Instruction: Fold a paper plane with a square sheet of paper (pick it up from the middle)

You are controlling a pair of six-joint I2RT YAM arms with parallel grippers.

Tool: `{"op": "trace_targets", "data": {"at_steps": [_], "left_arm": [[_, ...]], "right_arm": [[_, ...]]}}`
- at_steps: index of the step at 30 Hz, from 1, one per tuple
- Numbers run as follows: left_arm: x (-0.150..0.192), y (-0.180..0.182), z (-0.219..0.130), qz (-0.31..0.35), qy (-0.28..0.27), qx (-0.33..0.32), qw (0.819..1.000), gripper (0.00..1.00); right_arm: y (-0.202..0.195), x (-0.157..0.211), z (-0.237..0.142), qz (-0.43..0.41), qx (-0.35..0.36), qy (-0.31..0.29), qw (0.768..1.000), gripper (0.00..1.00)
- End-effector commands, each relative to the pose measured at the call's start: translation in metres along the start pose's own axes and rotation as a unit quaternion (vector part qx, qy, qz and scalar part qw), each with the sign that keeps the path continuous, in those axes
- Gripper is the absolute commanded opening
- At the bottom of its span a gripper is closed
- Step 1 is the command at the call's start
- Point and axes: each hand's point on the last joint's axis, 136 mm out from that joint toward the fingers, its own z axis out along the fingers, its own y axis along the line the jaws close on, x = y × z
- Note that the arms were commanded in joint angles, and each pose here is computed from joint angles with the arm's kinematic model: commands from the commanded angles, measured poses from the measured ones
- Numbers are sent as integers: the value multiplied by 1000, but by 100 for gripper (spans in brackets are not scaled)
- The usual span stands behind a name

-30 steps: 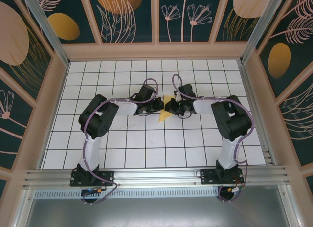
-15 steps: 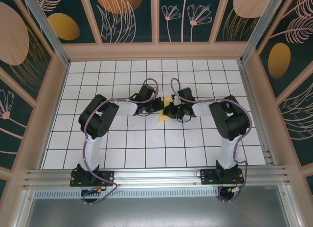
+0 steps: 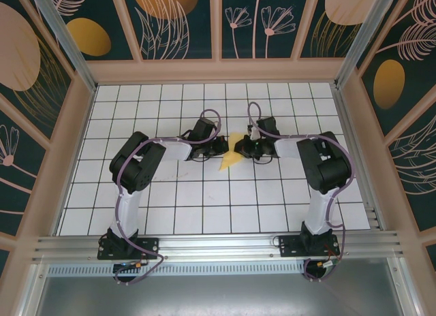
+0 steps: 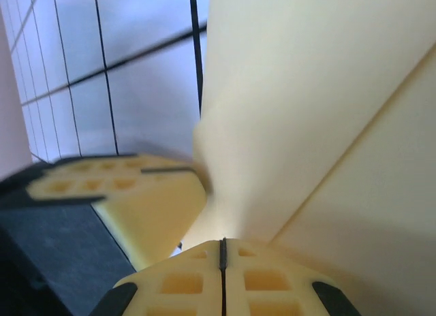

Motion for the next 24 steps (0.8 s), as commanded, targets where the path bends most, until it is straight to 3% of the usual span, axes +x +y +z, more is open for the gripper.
{"op": "trace_targets", "data": {"at_steps": [1, 11, 14, 19, 24], "left_arm": [[24, 38, 5, -6, 39, -61, 997, 0], [14, 24, -1, 7, 31, -49, 998, 0], [4, -1, -11, 24, 19, -7, 999, 0], [0, -54, -40, 53, 4, 102, 993, 15], [18, -55, -39, 52, 24, 107, 993, 16]], "right_arm": [[6, -18, 4, -13, -1, -13, 1000, 8], [-33, -16, 15, 26, 47, -9, 999, 5], [-40, -13, 15, 34, 59, -7, 998, 5], [-45, -12, 15, 38, 68, -6, 997, 5], [-48, -10, 17, 43, 73, 1, 996, 5]]}}
